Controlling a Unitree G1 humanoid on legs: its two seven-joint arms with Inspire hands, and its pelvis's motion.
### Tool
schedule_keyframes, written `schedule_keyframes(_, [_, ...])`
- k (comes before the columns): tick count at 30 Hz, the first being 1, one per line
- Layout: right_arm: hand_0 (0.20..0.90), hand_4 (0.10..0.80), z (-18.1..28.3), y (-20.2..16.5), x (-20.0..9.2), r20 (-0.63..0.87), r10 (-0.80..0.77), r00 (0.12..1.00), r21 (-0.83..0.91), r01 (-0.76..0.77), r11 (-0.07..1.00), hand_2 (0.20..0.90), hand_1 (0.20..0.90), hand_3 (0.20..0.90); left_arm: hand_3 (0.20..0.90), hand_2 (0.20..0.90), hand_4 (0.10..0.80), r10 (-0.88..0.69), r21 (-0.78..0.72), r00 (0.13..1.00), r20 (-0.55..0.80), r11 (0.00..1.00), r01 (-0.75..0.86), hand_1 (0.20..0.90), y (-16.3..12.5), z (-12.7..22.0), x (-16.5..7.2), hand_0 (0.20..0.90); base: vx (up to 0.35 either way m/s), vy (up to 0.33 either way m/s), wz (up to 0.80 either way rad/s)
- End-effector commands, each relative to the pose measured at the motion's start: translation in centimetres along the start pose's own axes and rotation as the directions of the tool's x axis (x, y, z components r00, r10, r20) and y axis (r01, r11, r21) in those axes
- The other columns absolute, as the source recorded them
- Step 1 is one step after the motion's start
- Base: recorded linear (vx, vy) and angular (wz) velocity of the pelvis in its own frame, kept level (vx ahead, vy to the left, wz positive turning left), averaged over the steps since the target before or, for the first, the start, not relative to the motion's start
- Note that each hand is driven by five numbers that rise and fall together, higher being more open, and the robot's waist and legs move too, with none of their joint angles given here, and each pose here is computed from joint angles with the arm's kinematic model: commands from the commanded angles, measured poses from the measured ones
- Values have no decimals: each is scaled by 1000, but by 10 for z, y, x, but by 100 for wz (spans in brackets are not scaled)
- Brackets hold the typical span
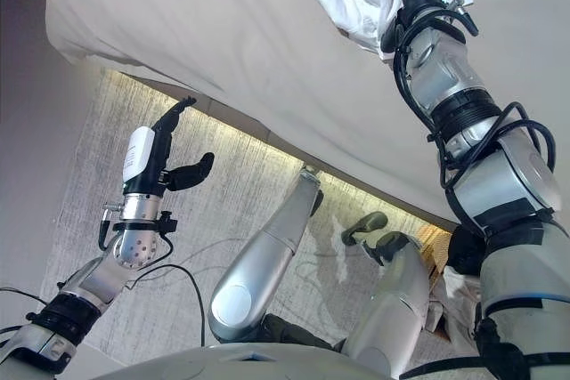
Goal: Pick up the clothes from the bed and place them into the basket
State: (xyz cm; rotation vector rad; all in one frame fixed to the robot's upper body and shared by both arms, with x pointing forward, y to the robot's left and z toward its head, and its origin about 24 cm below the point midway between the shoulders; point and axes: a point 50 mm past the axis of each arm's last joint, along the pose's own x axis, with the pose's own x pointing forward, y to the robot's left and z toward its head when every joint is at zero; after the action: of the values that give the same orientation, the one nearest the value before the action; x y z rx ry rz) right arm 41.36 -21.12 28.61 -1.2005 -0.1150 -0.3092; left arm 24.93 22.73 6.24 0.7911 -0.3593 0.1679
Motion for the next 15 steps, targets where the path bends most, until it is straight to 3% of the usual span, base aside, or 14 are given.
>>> schedule_keyframes(1, [300, 100, 8, -18, 1, 78, -44, 996, -51, 48, 998, 300, 300, 200, 900, 900, 800, 107, -65, 986, 127, 993, -99, 900, 15, 22, 5, 900, 0, 0, 0])
schedule_keyframes(15, [300, 100, -3, -14, -2, 92, -102, 990, -26, 105, 994, 300, 300, 200, 900, 900, 800, 114, -47, 987, 117, 993, -109, 900, 19, 17, 7, 900, 12, -49, -8])
